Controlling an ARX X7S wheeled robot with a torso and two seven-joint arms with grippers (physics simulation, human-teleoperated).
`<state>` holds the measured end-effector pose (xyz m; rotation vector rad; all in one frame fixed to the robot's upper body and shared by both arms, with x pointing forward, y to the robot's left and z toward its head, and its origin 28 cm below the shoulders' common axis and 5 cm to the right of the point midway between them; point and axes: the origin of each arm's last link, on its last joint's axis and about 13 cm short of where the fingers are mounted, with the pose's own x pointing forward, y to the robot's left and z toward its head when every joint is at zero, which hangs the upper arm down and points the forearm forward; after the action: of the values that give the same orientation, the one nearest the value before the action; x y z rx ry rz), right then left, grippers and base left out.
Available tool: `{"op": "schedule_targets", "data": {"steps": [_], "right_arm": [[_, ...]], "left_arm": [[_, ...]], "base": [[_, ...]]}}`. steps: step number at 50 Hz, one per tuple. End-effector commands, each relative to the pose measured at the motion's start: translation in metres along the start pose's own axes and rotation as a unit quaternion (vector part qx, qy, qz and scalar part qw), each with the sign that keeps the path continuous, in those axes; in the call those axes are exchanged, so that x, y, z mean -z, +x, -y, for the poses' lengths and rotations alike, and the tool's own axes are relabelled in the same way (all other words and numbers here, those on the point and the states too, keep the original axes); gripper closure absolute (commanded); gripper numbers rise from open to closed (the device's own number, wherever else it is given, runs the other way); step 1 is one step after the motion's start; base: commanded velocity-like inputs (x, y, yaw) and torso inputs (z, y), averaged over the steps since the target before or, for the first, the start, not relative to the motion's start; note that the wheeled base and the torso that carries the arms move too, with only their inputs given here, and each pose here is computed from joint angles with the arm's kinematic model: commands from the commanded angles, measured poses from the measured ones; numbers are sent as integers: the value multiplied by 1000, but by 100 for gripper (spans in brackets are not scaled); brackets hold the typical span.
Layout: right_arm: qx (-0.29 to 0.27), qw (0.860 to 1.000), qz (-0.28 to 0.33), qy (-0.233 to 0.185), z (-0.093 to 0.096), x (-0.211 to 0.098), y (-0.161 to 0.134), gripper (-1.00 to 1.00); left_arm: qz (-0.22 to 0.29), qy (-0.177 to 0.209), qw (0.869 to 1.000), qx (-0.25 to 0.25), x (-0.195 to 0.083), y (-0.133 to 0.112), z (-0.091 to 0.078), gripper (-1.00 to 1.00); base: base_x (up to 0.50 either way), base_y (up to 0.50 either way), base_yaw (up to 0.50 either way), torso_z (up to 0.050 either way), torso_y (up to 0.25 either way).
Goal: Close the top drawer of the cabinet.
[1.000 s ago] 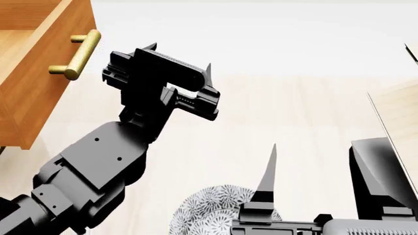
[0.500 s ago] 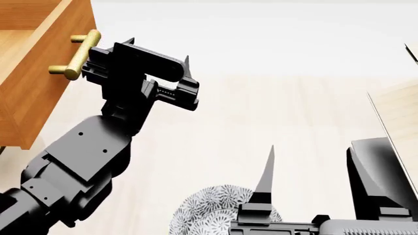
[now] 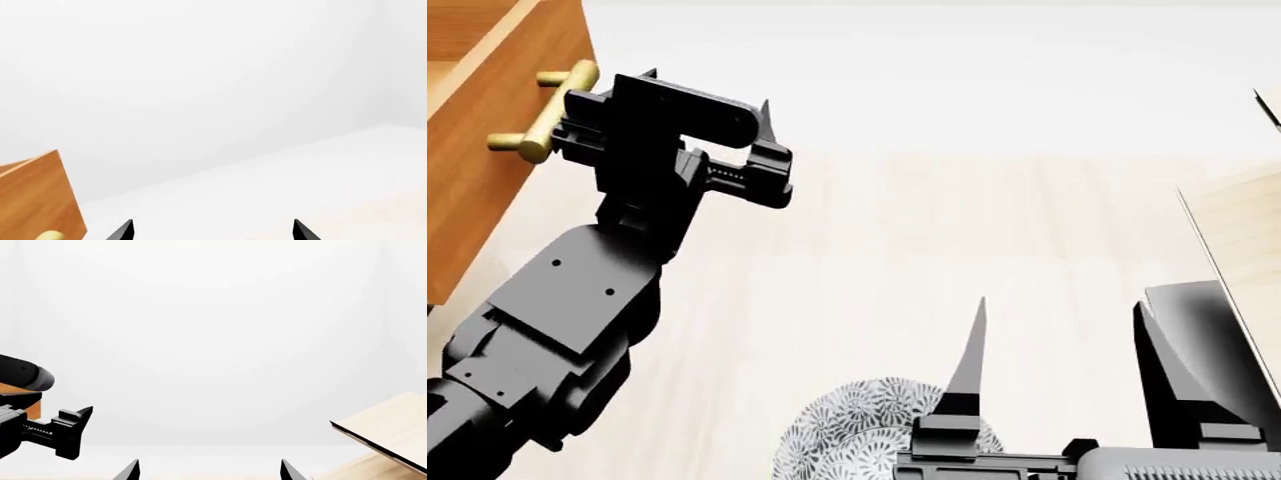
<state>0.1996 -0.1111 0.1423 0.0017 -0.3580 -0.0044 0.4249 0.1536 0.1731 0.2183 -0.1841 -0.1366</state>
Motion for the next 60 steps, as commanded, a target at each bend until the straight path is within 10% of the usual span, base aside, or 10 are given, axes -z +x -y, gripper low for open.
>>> {"op": "schedule_targets", "data": {"steps": [1,60], "right_arm": [[-1,1000,1,-1,-1,-1,0,-100],[-3,1000,-4,-2,-1,2,1,-100]], "left_arm": [[-5,-9,1000,-23,1,2,-13,-100],[-25,-18,990,-141,7,-4,-87,-100]], "base": [[0,0,0,0,0],[0,0,0,0,0]]}}
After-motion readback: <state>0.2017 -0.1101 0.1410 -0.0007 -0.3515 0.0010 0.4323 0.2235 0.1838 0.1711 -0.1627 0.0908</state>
